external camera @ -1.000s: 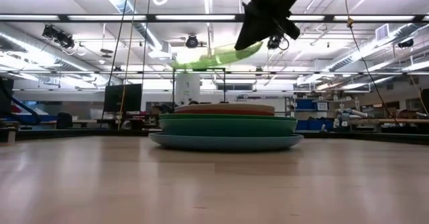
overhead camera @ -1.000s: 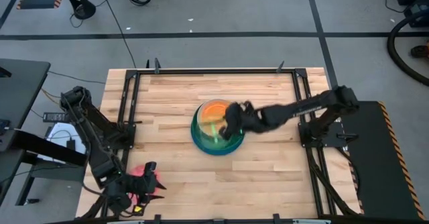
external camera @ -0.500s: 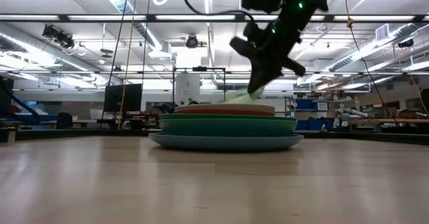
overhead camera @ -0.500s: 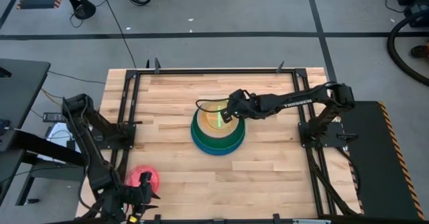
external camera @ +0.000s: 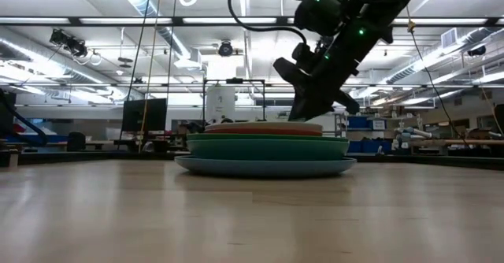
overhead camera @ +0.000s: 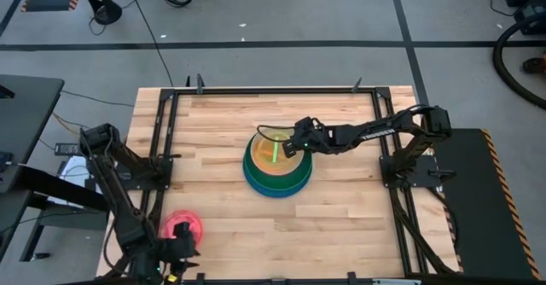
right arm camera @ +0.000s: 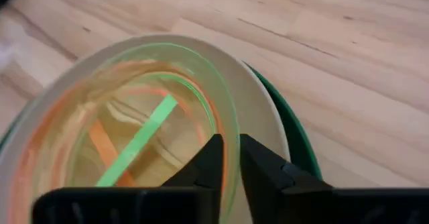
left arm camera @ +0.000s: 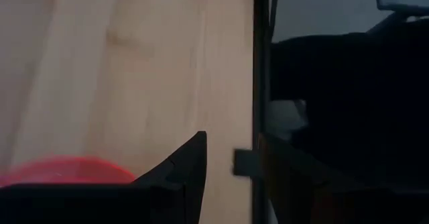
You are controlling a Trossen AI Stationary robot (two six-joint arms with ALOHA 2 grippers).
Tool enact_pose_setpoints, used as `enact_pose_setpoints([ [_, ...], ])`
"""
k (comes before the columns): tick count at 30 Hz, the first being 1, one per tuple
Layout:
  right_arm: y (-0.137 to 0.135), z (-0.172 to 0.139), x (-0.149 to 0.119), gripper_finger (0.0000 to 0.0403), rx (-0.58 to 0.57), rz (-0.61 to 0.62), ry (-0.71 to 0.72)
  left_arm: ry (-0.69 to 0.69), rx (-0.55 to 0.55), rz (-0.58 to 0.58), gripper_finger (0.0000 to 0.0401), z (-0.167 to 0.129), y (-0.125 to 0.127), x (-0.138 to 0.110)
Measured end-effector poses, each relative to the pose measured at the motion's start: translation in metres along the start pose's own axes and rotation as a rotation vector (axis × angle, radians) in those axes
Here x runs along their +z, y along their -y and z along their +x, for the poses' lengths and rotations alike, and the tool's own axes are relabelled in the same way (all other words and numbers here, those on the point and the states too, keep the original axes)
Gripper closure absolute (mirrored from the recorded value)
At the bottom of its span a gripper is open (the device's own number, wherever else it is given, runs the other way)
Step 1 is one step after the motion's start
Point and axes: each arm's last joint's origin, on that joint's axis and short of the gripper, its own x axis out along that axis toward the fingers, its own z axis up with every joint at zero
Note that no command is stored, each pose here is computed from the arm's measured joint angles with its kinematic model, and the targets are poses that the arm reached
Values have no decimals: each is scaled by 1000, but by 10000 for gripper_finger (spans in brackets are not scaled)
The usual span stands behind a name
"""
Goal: Stack plastic plates
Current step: Stack the transparent green plate on top of the transparent orange plate, then stack the transparent red plate on top of the transparent green plate
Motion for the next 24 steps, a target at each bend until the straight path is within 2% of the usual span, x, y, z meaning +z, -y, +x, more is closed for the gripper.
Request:
enact_pose_setpoints([
  [4, -1, -6, 6, 304, -15, -81, 0, -70, -41, -113, 266, -5, 9, 13],
  [7, -3, -18, 14, 266, -51, -129, 43, -57, -67, -133, 282, -15, 22, 25],
  [10, -10, -36, 19, 234, -67, -204, 133, 4, 48, -124, 295, -12, 21, 21],
  [15, -23, -68, 15, 205, -69, -301, 252, -33, 272, -162, 297, 16, 9, -1],
  [20, -37, -96, 1, 202, -16, -335, 315, -94, 410, -261, 272, 40, 0, -14],
  [24, -47, -111, -14, 208, 0, -364, 365, -52, 482, -441, 234, 55, -9, -9],
])
